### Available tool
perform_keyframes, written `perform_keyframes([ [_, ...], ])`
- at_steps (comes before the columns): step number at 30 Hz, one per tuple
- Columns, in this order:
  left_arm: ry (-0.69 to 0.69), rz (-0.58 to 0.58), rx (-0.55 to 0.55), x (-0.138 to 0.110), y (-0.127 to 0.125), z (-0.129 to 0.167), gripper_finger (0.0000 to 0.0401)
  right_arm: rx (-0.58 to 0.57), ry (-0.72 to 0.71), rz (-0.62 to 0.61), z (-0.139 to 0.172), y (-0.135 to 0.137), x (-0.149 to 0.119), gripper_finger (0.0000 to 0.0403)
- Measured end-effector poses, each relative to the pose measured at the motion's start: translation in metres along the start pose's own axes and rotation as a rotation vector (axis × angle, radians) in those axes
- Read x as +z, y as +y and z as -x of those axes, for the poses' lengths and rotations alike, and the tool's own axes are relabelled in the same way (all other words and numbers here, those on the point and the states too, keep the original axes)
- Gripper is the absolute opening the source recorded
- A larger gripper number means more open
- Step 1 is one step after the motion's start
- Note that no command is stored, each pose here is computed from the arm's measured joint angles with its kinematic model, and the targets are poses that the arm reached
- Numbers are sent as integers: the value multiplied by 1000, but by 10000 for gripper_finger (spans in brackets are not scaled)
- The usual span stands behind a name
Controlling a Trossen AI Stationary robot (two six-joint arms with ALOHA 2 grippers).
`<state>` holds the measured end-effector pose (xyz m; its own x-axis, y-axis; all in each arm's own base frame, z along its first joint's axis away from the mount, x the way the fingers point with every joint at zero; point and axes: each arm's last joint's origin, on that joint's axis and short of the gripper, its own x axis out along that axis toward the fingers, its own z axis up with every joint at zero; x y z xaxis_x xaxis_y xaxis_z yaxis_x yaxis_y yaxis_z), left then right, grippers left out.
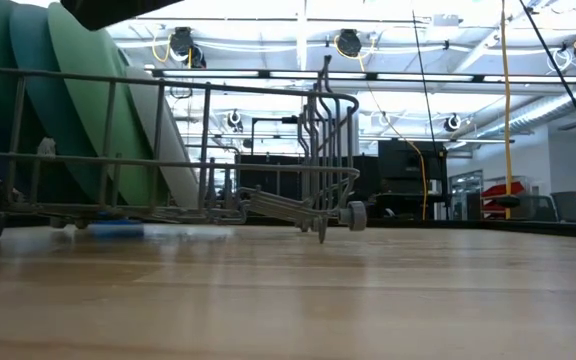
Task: Sort dishes
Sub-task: Put the black plate into the gray dish rack
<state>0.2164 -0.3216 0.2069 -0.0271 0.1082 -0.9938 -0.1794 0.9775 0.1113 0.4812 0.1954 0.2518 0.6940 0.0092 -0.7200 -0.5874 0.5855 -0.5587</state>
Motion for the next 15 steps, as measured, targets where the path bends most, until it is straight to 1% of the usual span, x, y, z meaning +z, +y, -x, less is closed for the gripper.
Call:
perform_keyframes([
  [5,-77,-70,-114,-2,5,30,1,8,14,2,0,0,-2,171],
  [9,-127,-93,-193,-4,13,52,1,13,24,5,8,-2,-2,171],
  [11,-161,-100,-238,-4,17,64,1,13,30,7,17,-4,-2,171],
  [15,-236,-106,-279,-8,31,87,0,-4,76,-12,42,-10,-3,171],
])
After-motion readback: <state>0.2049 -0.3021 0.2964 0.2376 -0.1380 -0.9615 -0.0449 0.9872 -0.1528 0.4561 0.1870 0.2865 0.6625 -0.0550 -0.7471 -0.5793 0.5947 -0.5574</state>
